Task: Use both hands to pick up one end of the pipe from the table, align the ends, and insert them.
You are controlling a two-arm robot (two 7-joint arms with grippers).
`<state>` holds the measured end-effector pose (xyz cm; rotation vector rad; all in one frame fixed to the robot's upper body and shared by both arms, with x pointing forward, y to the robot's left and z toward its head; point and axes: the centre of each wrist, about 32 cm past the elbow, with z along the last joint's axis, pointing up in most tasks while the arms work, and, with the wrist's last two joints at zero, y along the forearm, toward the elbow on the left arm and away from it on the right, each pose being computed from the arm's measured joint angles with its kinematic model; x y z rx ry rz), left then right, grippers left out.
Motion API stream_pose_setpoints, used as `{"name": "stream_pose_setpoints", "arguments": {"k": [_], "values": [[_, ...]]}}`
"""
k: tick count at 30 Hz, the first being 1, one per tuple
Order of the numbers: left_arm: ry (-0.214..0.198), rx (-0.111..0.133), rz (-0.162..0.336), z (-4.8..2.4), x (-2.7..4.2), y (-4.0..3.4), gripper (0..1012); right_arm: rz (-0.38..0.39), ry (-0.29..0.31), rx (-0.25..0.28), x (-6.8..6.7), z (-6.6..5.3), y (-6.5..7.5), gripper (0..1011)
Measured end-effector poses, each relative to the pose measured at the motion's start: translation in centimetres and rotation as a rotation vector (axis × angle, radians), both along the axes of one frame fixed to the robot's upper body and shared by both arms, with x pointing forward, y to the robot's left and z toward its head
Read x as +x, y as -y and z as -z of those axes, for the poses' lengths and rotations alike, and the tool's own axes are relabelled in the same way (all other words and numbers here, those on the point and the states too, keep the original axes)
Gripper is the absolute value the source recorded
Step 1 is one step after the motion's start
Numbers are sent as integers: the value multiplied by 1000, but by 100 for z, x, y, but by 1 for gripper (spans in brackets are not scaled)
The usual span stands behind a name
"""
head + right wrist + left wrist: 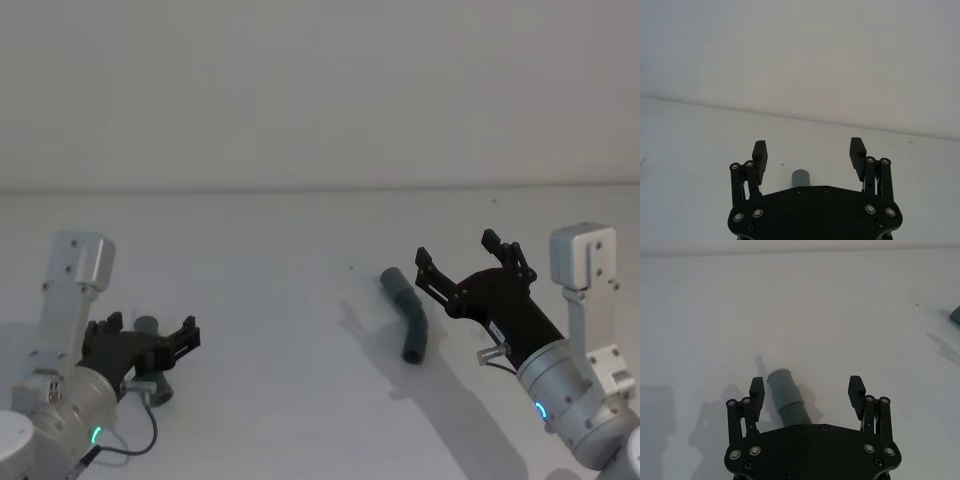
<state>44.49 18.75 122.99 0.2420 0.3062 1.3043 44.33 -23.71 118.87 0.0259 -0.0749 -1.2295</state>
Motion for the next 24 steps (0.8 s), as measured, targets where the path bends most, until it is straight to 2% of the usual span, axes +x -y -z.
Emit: {"name": "stream_pose_setpoints", "arguments": {"k": [7, 13, 18, 24], "values": [[-31, -7, -26, -22, -73, 35, 1001, 0, 0, 0, 0, 0, 0, 1002], [-45, -12, -36, -21, -97, 59, 1002, 0, 0, 0, 0, 0, 0, 1002], [-52, -14, -38, -12, -94, 69, 1001, 0, 0, 0, 0, 0, 0, 1002], [-57, -8, -38, 17, -48, 68, 1002, 0, 0, 0, 0, 0, 0, 1002]]}}
